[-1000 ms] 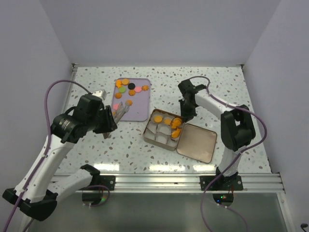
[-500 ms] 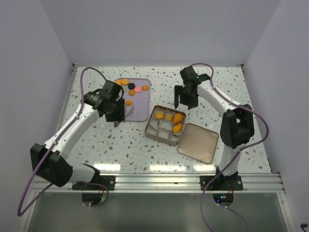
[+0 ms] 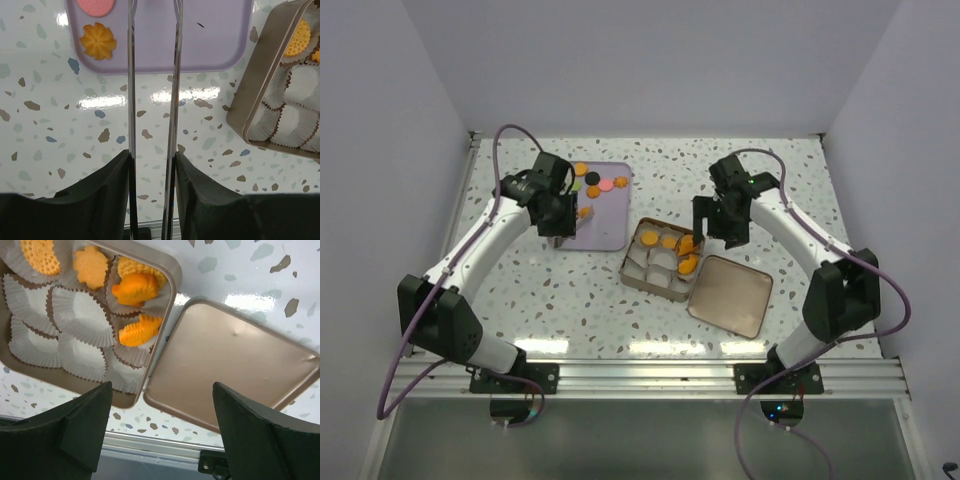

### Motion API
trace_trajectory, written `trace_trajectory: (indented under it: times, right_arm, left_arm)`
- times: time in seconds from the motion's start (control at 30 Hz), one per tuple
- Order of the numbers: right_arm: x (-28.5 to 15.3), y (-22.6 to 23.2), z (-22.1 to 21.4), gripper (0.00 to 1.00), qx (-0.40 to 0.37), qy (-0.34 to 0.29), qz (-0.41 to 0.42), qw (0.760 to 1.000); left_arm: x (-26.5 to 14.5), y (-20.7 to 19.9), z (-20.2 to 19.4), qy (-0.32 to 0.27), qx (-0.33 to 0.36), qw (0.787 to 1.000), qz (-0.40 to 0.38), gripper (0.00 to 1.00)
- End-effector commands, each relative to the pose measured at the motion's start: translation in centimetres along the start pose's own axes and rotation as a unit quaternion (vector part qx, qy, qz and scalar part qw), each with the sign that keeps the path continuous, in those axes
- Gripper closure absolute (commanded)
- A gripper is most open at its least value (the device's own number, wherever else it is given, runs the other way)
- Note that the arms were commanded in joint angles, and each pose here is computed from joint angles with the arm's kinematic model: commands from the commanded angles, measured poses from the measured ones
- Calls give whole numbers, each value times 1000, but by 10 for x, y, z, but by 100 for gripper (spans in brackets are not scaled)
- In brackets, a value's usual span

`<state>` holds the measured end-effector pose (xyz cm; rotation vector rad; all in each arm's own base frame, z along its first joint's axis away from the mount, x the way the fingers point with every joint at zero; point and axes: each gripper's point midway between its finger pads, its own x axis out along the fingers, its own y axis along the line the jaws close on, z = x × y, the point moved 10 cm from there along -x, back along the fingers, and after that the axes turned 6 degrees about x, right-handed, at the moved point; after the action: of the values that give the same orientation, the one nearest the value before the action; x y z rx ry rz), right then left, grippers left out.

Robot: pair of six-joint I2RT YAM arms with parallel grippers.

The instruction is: Pack the cookies

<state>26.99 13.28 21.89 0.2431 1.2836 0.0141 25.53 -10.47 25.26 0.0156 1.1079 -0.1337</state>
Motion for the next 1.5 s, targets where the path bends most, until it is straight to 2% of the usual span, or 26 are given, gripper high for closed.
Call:
trace_trajectory:
  times: [0.0,0.2,0.77,0.93,1.0,1.1,1.27,1.47]
  right_arm:
    - [-15,-9,-14,14,5,-6,-2,1000]
    - [-24,-25,-38,8,5,-4,-11,1000]
    - [-26,-37,-56,7,22,-9,-29,999]
    - [-25,-38,-58,7,22,-7,-29,999]
    - [-24,-39,-59,7,21,-6,-29,999]
    - [-23,-40,-61,7,21,-2,-27,999]
    - [-20,-40,-64,8,19,3,-20,1000]
    - [-17,-37,-61,8,15,12,-12,1000]
  left_arm:
    - [-1,2,15,-38,19,999,7,57]
    - [7,5,18,-32,36,999,25,57]
    - [35,-2,27,-9,43,999,6,53]
    - [35,-5,30,-11,41,999,-6,64]
    - [31,-5,32,-15,39,999,-7,70]
    - [19,-5,35,-27,36,999,-10,71]
    - [-21,-7,41,-80,40,995,-41,71]
    - [-62,-8,24,-119,53,987,-98,70]
